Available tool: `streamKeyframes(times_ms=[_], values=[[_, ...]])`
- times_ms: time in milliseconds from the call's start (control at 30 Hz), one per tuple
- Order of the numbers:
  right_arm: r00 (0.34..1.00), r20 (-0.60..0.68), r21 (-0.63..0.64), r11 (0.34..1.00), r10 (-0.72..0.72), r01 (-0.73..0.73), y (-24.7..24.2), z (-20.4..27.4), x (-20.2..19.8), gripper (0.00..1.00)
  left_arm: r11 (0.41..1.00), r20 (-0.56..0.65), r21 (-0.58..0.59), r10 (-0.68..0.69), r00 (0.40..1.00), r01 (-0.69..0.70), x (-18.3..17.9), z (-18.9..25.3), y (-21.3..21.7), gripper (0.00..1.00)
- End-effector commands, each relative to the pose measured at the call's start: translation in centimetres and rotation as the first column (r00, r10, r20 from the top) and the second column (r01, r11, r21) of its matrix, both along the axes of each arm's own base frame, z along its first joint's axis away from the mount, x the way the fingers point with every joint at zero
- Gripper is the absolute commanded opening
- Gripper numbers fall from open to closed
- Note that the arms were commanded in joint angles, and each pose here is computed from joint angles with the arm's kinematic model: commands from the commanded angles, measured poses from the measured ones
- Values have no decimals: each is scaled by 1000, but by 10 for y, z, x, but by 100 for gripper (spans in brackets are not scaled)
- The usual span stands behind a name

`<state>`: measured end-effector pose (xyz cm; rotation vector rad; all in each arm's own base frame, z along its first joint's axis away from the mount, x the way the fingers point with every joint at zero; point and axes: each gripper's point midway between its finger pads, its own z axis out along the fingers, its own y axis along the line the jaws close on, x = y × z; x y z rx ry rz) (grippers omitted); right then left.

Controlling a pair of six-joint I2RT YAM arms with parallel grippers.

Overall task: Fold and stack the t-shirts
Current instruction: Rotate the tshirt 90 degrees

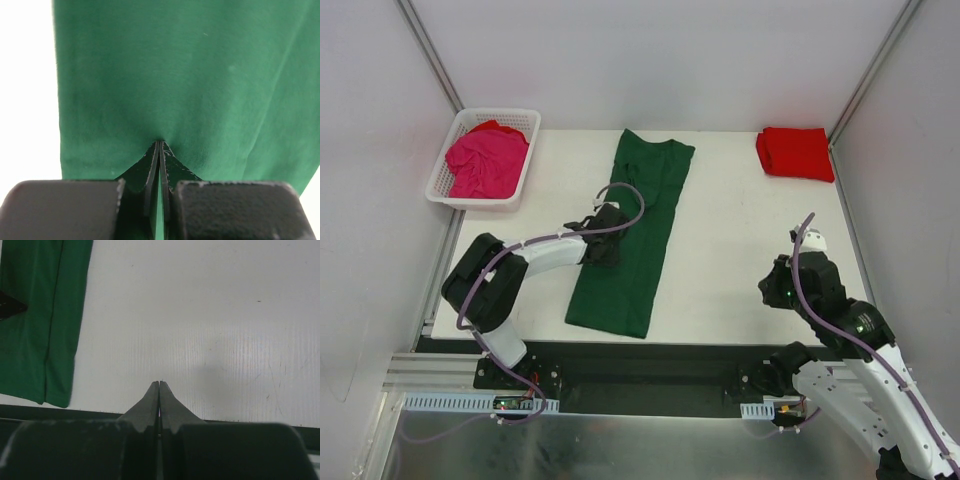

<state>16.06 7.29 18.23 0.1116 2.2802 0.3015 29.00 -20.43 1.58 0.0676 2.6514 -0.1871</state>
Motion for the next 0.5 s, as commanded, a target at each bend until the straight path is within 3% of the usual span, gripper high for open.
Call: streamKeyframes(times_ms=[0, 467], values=[[999, 27, 14, 1000, -20, 20, -4, 11, -2, 1, 999, -161, 13, -33, 986, 35, -45, -25, -13, 0], [1000, 21, 17, 1000, -23, 23, -4, 8, -3, 1, 994, -174, -9, -110, 979, 110, -73, -22, -56, 0]])
